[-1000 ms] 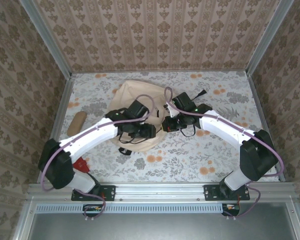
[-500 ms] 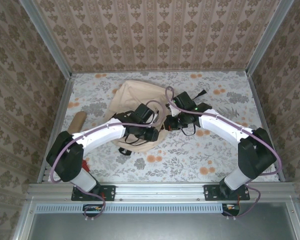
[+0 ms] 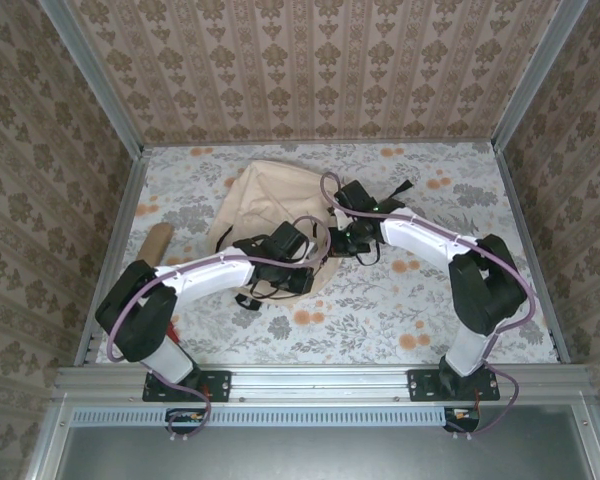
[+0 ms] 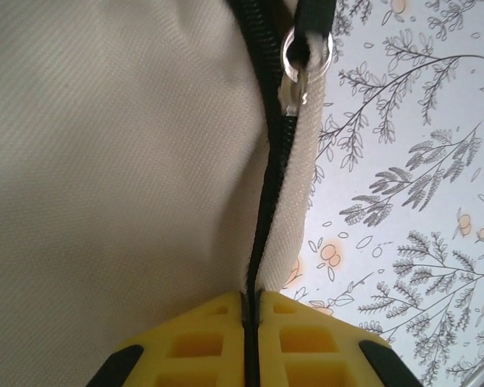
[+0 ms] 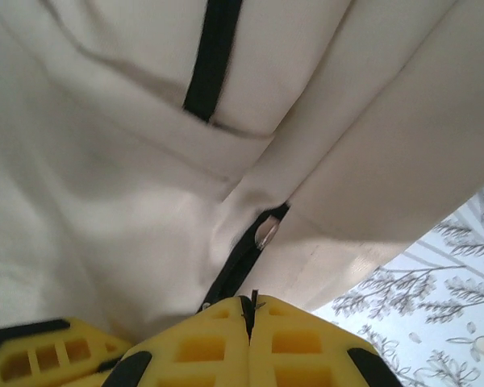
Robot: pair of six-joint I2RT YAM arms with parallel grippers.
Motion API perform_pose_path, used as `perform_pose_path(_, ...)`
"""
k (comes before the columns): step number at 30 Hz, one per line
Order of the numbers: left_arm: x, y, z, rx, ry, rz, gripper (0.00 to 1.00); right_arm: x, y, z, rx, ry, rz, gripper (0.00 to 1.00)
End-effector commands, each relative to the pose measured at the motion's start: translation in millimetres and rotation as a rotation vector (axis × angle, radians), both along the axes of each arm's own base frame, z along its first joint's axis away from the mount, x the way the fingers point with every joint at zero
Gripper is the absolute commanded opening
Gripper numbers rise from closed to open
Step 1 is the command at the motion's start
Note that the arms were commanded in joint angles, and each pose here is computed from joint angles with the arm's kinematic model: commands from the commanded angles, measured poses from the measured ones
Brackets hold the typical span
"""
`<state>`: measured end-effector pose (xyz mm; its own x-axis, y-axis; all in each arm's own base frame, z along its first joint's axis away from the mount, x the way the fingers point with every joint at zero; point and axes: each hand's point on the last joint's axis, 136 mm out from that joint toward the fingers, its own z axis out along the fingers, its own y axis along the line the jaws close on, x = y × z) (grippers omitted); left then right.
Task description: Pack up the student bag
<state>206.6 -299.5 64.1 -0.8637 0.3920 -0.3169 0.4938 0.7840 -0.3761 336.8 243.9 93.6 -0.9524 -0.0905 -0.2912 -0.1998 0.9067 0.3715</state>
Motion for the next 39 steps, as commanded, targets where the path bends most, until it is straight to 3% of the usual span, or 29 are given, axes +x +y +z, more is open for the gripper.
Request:
perform_pose_path(1,-37.4,20.5,-30.2,0.104,0.141,-0.044,0.07,41.6,-23.3,13.2,-0.087,-0.110,-0.130,0.00)
perform_pose_path(11,-36.4,14.1,-25.4,0.074,0.140,-0.048,0.08,57.4,-37.5,14.7,-0.164,-0.145,-0.185,0.00)
perform_pose_path(13,-32.4,9.0,-15.2,0.055,0.138,-0.040,0.15,53.2,-40.7,15.7,-0.166,-0.142,-0.186,0.00)
perform_pose_path(19,-3.6,-9.7,43.4,-0.095,0.075,0.010,0.53,22.9,-65.8,12.6,-0.209,-0.105,-0.197,0.00)
perform_pose_path(23,19.9,-5.6,76.6,-0.165,0.028,0.074,0.65,4.0,-93.0,12.4,-0.255,-0.093,-0.230,0.00)
perform_pose_path(31,55.4,21.9,101.4,-0.139,-0.084,0.223,0.70,-28.7,-149.4,11.3,-0.316,-0.058,-0.325,0.00)
perform_pose_path(38,62.5,11.1,112.5,-0.179,-0.102,0.226,0.72,-46.3,-177.6,22.1,-0.306,-0.074,-0.422,0.00)
perform_pose_path(39,64.1,6.7,113.7,-0.186,-0.102,0.222,0.72,-45.0,-173.8,24.7,-0.271,-0.078,-0.416,0.22)
